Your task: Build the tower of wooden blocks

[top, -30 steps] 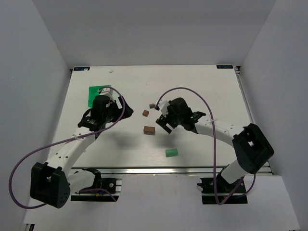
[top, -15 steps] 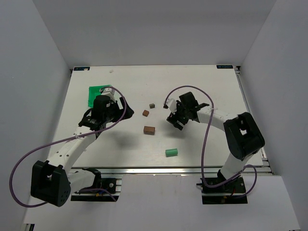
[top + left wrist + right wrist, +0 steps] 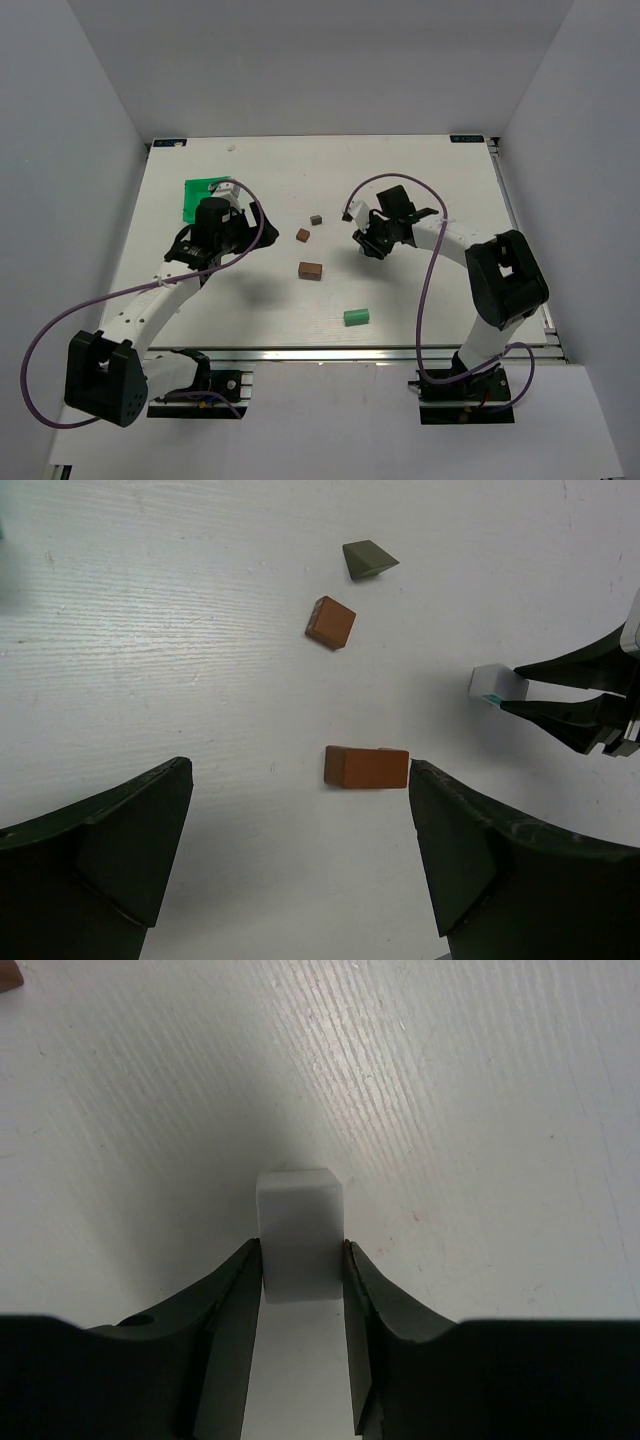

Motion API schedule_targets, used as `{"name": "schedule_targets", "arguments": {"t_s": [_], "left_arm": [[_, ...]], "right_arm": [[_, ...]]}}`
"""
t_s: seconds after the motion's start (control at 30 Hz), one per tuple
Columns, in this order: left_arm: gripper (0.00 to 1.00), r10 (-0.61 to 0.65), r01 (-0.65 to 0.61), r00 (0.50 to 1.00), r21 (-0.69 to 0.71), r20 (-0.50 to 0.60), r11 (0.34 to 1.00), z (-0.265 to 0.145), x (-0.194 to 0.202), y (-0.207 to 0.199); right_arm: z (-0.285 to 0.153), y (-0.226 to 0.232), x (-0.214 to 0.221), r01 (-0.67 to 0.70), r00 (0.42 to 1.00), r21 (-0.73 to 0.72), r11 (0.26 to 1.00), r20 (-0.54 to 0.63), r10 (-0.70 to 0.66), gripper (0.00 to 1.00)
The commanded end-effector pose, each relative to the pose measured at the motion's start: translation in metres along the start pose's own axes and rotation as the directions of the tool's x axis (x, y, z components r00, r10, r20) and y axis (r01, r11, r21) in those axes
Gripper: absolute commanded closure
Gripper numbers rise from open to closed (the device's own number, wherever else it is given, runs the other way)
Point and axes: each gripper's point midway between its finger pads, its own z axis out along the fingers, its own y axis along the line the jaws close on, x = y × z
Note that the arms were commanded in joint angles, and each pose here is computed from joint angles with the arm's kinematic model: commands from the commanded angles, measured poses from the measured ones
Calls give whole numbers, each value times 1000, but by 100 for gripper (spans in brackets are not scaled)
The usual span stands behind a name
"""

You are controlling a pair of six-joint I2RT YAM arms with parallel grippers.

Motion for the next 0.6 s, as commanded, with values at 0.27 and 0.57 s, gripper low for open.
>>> {"name": "schedule_targets", "arguments": {"t_s": [0.27, 0.57], "left_arm": [[2, 17, -17, 1000, -6, 17, 1000, -3, 1, 3], [2, 21, -21, 999, -10, 42, 1000, -8, -1, 5]], "right_arm": [[-18, 37, -89, 52, 988, -157, 986, 152, -27, 82], [-14, 102, -132, 188, 972, -233, 954, 186, -146, 82]]}}
